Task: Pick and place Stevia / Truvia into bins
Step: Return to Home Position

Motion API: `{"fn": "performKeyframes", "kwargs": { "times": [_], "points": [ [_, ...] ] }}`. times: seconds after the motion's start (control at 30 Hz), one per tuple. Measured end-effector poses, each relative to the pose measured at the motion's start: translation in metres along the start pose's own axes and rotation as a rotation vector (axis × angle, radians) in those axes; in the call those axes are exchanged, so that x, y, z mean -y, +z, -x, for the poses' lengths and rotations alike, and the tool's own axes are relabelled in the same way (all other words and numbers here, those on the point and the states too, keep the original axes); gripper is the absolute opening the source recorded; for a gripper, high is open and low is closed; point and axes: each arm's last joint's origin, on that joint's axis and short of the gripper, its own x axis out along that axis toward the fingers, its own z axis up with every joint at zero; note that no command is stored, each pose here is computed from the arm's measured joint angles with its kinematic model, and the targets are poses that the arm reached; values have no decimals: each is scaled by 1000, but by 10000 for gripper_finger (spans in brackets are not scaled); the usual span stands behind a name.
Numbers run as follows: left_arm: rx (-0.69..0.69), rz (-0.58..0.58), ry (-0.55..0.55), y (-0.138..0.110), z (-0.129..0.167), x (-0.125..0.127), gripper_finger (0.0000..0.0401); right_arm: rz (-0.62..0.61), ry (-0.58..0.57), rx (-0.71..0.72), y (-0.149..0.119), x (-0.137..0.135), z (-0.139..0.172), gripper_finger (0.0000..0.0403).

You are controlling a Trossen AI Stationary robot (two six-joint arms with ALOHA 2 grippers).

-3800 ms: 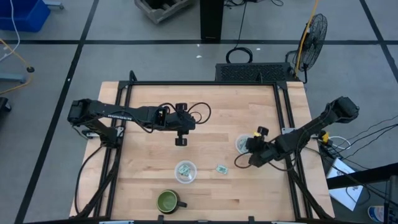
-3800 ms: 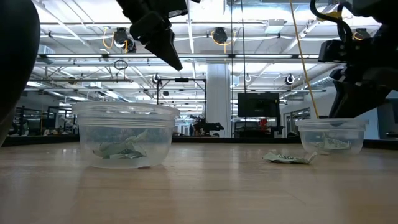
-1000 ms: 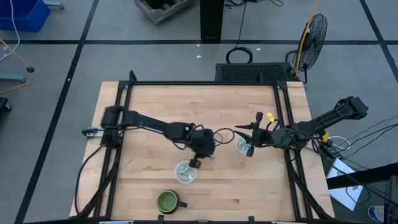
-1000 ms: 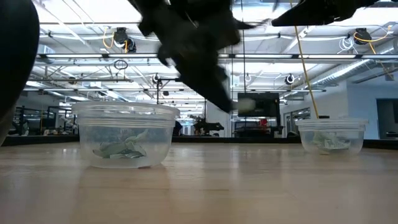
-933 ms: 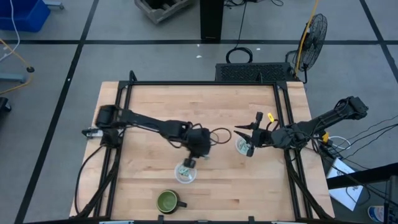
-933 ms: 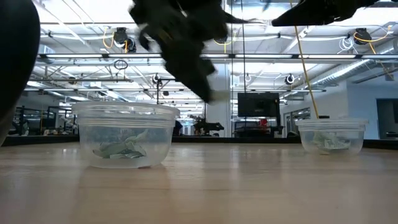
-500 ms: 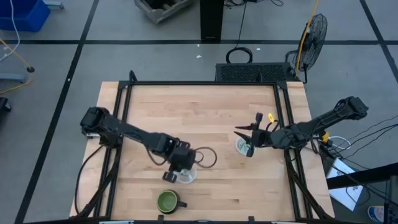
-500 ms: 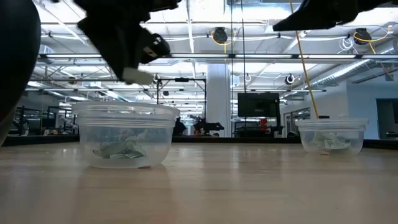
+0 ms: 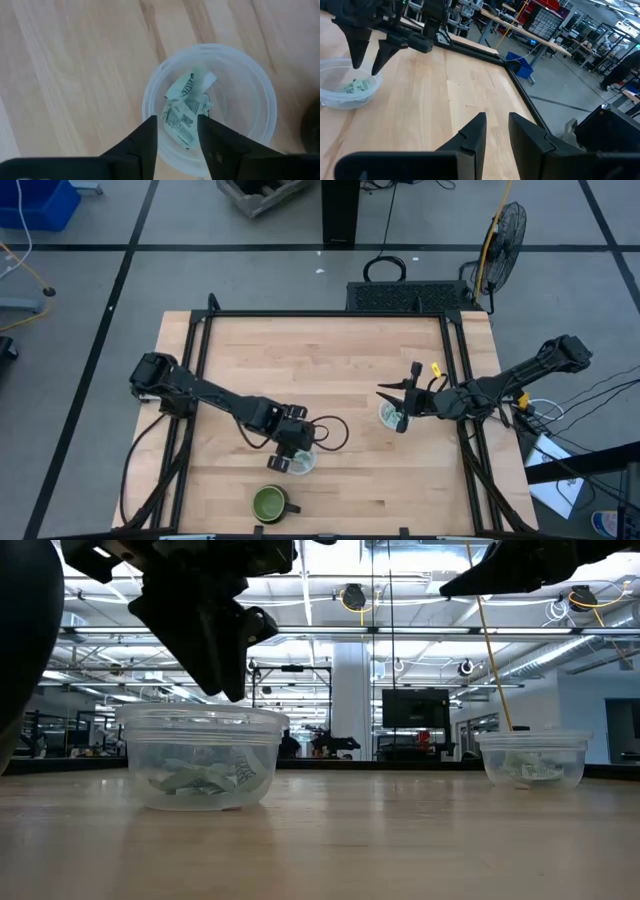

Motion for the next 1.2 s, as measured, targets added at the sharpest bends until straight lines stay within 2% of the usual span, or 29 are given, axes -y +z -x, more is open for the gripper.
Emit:
{"fn": "performKeyframes", "kwargs": {
  "times": [0.13,0.23,0.3,0.47,0.57,0.7,0.8,0.97,1.03,1.1,1.2],
  "points": [
    [-44,1,18,0,10,0,156,45,-20,18,2,1,0,75],
    [-100,22,32,0,27,-3,157,41,-119,50,9,5,2,75],
    [-143,75,45,-4,41,-6,157,53,-154,51,10,8,3,75],
    [-242,225,94,-25,79,-13,157,52,-153,51,10,8,3,75],
    [-305,347,190,-44,106,-16,157,38,-167,76,13,10,4,75],
    [-331,486,374,-76,152,-19,157,-100,-255,112,22,24,15,75],
    [-203,561,400,-99,187,-16,157,-179,-182,154,24,35,31,75],
    [115,566,374,-148,240,-5,157,-292,147,178,11,48,57,75],
    [286,550,368,-166,251,-2,157,-329,266,156,4,49,64,75],
    [427,509,348,-184,252,-1,157,-376,336,153,-5,46,65,75],
    [657,437,276,-204,243,1,157,-388,345,171,-21,37,61,75]
  ]
}}
